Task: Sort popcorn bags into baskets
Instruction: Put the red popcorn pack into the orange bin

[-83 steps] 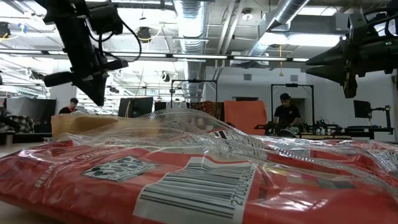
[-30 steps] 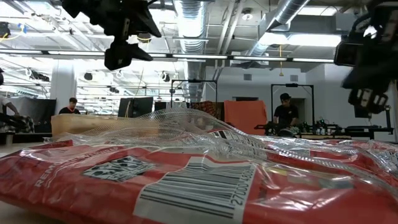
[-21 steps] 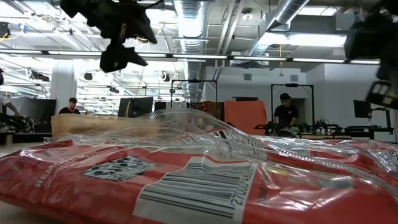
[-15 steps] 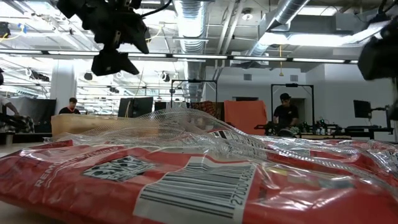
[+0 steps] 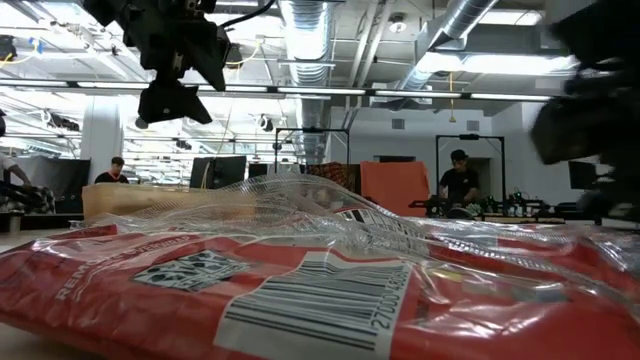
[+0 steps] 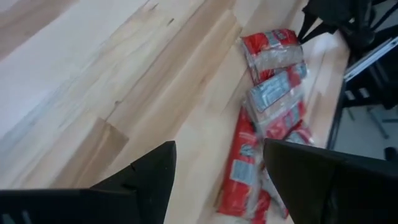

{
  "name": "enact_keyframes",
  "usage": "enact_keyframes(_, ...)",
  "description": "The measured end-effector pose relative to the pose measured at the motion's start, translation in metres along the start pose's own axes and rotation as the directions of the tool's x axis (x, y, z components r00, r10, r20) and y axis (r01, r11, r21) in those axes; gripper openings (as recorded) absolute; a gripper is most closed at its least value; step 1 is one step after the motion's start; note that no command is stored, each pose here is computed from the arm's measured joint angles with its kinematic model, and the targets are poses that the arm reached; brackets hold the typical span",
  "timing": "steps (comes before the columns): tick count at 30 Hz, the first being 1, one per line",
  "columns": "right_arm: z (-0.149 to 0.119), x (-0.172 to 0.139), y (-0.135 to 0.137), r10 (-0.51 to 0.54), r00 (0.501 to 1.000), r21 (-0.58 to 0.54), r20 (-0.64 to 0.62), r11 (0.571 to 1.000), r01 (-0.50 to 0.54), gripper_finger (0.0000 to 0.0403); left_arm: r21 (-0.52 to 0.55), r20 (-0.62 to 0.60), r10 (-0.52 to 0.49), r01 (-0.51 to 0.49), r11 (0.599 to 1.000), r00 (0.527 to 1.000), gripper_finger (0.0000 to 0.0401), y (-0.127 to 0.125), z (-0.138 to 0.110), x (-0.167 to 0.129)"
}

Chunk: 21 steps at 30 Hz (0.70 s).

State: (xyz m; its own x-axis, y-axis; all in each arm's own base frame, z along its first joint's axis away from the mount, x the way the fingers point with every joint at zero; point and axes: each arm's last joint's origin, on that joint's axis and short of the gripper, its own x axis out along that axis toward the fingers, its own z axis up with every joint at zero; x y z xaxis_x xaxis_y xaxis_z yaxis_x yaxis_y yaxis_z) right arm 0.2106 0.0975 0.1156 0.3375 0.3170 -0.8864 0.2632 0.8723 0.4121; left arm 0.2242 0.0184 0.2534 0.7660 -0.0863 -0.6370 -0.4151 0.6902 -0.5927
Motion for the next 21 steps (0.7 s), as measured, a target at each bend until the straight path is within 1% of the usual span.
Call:
enact_keyframes(4, 0.032, -0.001, -0.013, -0.046, 0.992, -0.032, 0.116, 0.998, 0.051, 0.0034, 0.019, -0.003, 0.034, -0.034, 0.999, 0.999, 0.0229, 0.002, -0.002, 0.000)
enact_keyframes(8, 0.061, -0.001, -0.027, -0.077, 0.979, -0.058, 0.191, 0.994, 0.089, 0.0025, 0.036, 0.026, 0.065, -0.066, 0.997, 0.998, 0.0229, 0.003, -0.001, 0.000)
enact_keyframes(12, 0.098, 0.002, -0.041, -0.098, 0.939, -0.098, 0.329, 0.986, 0.137, 0.0023, 0.076, 0.064, 0.105, -0.110, 0.991, 0.992, 0.0229, 0.004, 0.000, 0.000)
enact_keyframes(14, 0.121, 0.006, -0.051, -0.106, 0.916, -0.094, 0.386, 0.984, 0.153, 0.0026, 0.087, 0.083, 0.123, -0.130, 0.988, 0.989, 0.0229, 0.004, 0.001, 0.000)
enact_keyframes(17, 0.152, 0.005, -0.062, -0.104, 0.908, -0.057, 0.406, 0.989, 0.139, 0.0034, 0.092, 0.095, 0.136, -0.145, 0.985, 0.986, 0.0229, 0.005, 0.002, 0.000)
enact_keyframes(19, 0.167, 0.003, -0.065, -0.078, 0.910, -0.082, 0.407, 0.989, 0.121, 0.0038, 0.091, 0.108, 0.148, -0.158, 0.983, 0.983, 0.0229, 0.005, 0.002, 0.000)
enact_keyframes(21, 0.183, -0.007, -0.063, -0.062, 0.895, -0.123, 0.443, 0.984, 0.129, 0.0039, 0.092, 0.131, 0.163, -0.176, 0.980, 0.978, 0.0229, 0.005, 0.003, -0.001)
